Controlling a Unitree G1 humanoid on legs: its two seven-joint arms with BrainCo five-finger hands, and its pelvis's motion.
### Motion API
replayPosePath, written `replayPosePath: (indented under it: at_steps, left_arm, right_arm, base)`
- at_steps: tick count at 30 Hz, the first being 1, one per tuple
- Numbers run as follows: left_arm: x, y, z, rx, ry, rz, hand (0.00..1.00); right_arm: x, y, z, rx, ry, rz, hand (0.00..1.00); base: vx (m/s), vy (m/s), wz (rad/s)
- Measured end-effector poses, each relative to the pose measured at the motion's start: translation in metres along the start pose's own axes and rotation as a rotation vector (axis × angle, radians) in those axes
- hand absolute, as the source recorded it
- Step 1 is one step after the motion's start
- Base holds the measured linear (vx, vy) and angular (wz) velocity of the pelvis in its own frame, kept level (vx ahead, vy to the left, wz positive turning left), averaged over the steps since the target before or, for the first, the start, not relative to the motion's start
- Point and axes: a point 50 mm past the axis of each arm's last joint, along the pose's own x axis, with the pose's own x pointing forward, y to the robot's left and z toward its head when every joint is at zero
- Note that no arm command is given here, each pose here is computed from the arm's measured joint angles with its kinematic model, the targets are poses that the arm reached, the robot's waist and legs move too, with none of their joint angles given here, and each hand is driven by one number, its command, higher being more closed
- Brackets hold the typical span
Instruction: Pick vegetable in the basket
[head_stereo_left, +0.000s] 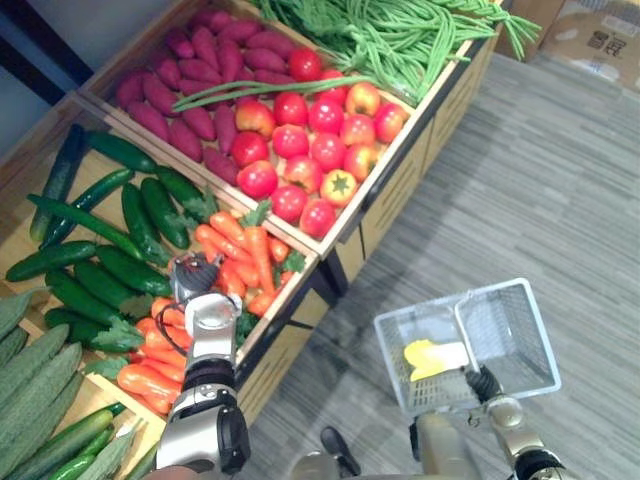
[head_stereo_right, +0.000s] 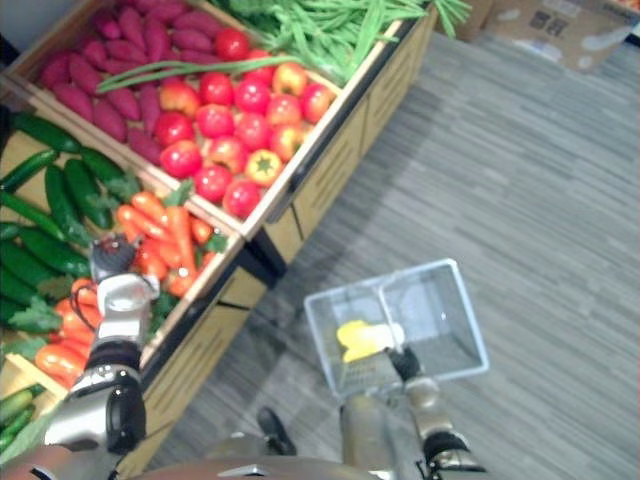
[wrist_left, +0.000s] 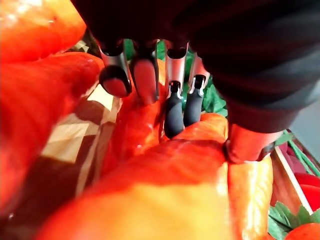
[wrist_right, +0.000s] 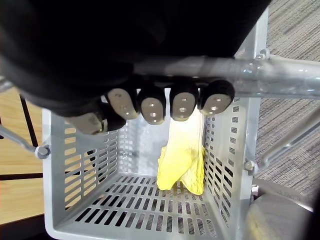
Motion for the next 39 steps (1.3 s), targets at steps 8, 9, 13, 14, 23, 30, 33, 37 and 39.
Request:
replayPosePath:
  at_steps: [8,9,13,14,23,30,33,37,39]
  left_arm:
    - [-0.005,-0.012,0.001,0.036,-0.022,-0.054,0.00]
    - [-0.006,-0.014,0.002,0.037,-0.027,-0.060,0.00]
    - [-0.010,-0.014,0.010,0.047,-0.074,-0.065,0.00]
    - [-0.012,-0.016,0.011,0.048,-0.087,-0.071,0.00]
    - [-0.034,-0.016,0.000,0.081,-0.137,-0.094,0.00]
    - [-0.043,-0.009,-0.003,0.108,-0.177,-0.088,0.00]
    - [-0.048,-0.003,0.005,0.110,-0.234,-0.070,0.00]
    - [-0.052,0.002,0.006,0.140,-0.266,-0.056,0.00]
    - [-0.052,0.002,0.008,0.137,-0.274,-0.053,0.00]
  right_arm:
    - [-0.001,0.001,-0.003,-0.002,0.014,0.007,1.00]
    - [-0.001,0.001,-0.003,-0.002,0.014,0.006,1.00]
    - [-0.001,0.003,-0.003,-0.008,0.009,0.012,1.00]
    - [-0.001,0.004,-0.003,-0.006,0.009,0.013,1.00]
    - [-0.003,0.005,-0.008,-0.003,0.022,0.011,1.00]
    - [-0.007,0.005,-0.016,0.021,0.044,0.004,1.00]
    - [-0.009,0.006,-0.021,0.026,0.051,0.002,1.00]
    - [-0.011,0.007,-0.026,0.023,0.063,0.006,1.00]
    - [-0.013,0.009,-0.030,0.019,0.075,0.012,1.00]
  base:
    - [-0.03,-0.034,0.09]
    - [-0.02,-0.031,0.18]
    - [-0.04,-0.029,0.18]
    - [-0.04,-0.031,0.24]
    - [-0.03,-0.036,0.10]
    - [-0.04,-0.049,0.04]
    - [-0.04,-0.054,0.07]
    - [-0.03,-0.042,0.04]
    - [-0.02,-0.037,0.00]
